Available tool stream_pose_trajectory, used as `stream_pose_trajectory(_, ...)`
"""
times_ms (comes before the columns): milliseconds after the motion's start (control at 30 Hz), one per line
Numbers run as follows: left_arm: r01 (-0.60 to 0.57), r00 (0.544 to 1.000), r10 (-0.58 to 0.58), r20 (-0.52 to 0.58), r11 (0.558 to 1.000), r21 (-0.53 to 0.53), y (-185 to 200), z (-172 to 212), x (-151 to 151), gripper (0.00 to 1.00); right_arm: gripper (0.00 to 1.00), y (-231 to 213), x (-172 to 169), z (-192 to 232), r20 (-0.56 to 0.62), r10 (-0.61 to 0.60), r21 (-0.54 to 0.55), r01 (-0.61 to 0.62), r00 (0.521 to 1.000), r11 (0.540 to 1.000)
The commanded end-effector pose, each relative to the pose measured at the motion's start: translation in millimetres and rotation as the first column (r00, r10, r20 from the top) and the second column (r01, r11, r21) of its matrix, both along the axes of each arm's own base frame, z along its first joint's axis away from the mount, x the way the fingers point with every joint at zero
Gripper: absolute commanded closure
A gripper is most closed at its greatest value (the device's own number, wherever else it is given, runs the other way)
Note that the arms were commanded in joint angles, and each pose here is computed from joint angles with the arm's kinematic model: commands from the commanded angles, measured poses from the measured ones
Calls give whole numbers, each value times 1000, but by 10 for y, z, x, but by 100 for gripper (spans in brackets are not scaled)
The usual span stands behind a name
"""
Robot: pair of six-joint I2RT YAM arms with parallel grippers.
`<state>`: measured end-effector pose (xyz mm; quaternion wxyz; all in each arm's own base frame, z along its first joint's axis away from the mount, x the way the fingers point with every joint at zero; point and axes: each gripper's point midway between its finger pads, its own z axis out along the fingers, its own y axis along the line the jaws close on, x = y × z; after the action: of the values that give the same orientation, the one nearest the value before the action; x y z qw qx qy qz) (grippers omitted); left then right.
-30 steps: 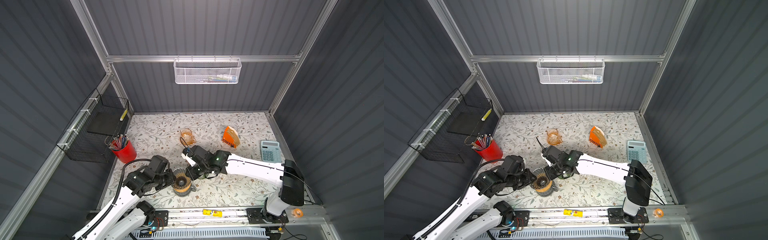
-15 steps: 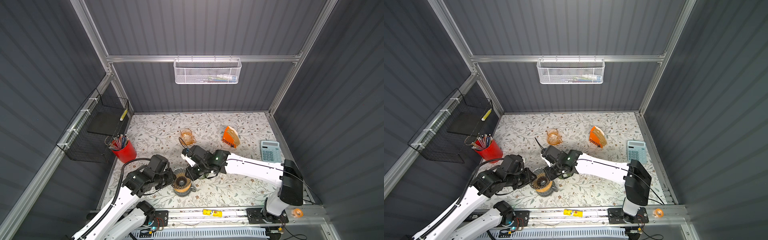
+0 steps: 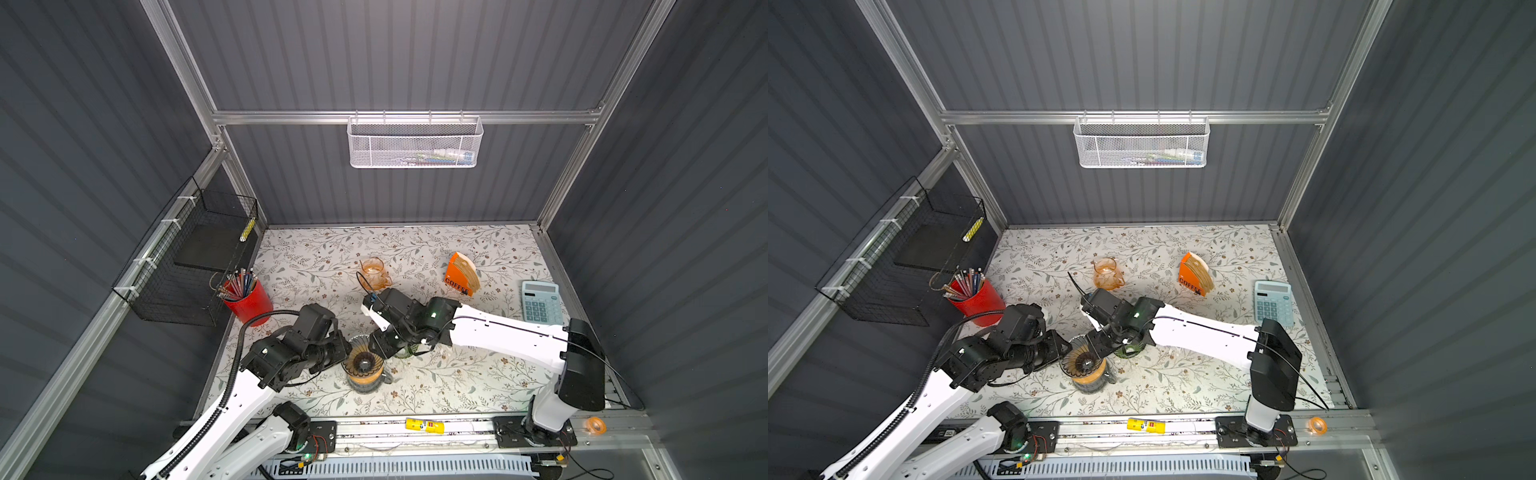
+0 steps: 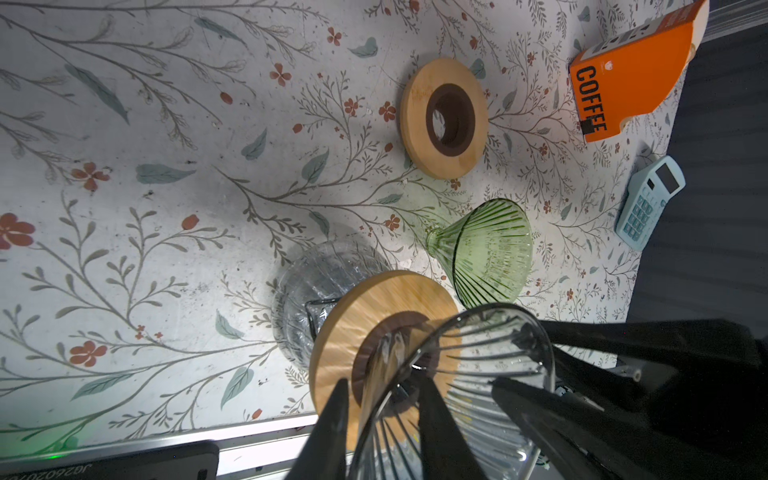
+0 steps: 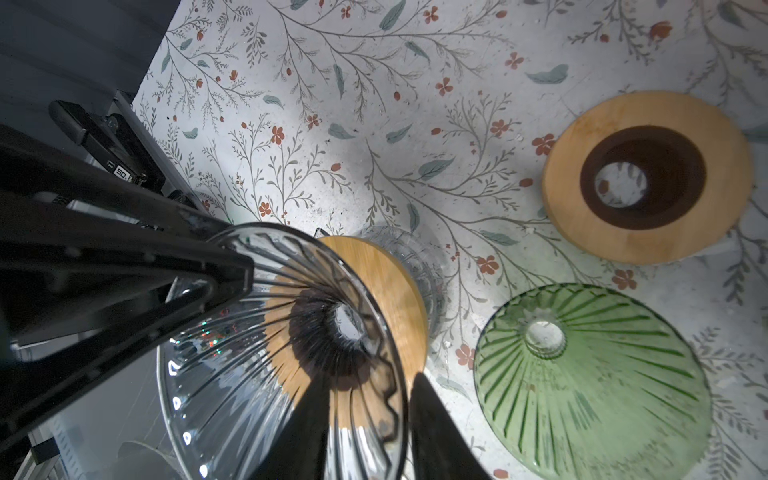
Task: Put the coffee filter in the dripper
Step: 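Open both grippers and withdraw them from the dripper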
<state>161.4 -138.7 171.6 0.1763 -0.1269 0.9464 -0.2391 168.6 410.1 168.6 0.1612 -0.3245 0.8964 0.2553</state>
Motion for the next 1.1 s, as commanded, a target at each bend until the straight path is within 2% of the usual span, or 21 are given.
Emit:
stream_pose_trajectory(0,5,1000,-5,26,1000,13,35,108,7,70,64,4,30,155,43,4,9,-5,999,1000)
stream_pose_trajectory(400,-24,998,21,55,998,61,183,269,-16,67,62,-24,89,359,95,-22,52,17,995,998)
stream_pose_trajectory(700,-44,992,33,119,995,89,266,510,45,66,62,-132,161,598,160,-68,91,54,985,994)
stream_pose_trajectory(800,-58,985,43,169,994,89,254,633,150,66,62,-216,217,697,204,-100,101,81,974,992)
stream_pose_trajectory(933,-61,960,50,274,998,31,84,841,426,66,62,-345,272,825,237,-145,145,113,961,983)
stream_pose_trajectory(1067,-14,949,2,315,999,35,-93,909,625,66,62,-539,334,865,230,-197,175,159,953,972)
